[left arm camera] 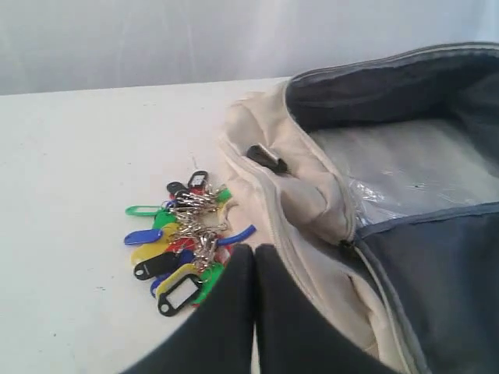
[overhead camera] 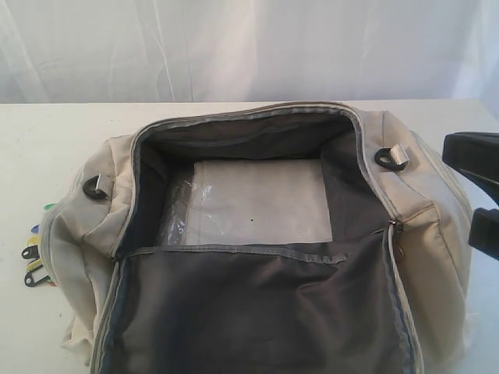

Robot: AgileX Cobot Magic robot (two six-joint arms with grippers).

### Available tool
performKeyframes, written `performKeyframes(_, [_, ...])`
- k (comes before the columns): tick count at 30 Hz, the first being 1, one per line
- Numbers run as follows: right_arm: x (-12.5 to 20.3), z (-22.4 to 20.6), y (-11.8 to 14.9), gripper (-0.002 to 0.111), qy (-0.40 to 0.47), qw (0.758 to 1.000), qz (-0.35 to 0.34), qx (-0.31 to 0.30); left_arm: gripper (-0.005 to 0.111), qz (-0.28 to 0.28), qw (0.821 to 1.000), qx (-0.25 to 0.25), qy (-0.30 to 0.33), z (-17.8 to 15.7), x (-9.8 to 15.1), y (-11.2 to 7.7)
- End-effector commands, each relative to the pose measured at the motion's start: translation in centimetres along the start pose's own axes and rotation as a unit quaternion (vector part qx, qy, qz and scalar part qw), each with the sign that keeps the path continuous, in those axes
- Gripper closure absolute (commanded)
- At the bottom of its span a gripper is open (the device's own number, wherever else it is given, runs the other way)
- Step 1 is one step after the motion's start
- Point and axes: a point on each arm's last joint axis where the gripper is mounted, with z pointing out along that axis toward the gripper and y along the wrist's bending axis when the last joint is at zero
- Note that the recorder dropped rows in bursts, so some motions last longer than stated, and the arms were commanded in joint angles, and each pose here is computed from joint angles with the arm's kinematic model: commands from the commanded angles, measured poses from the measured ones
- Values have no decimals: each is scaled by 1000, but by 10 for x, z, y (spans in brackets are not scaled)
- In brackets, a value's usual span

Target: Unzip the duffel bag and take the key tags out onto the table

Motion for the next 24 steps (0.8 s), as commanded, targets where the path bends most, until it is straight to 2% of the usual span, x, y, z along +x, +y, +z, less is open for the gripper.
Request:
performKeyframes(1, [0,-2,0,108,-6,1000,-3,-1,107,-14,999,-40,-8,0,1,2])
performKeyframes(5, [0,-2,0,108,-6,1000,-3,-1,107,-18,998,-57,-11,0,1,3])
performKeyframes(16, [0,-2,0,108,-6,1000,-3,-1,107,-19,998,-56,-12,1,1,3])
performKeyframes(20, [0,-2,0,108,-6,1000,-3,-1,107,-22,998,-62,-12,14,16,7])
performKeyframes(24, [0,-2,0,108,-6,1000,-3,-1,107,-27,997,-74,-7,36,49,15])
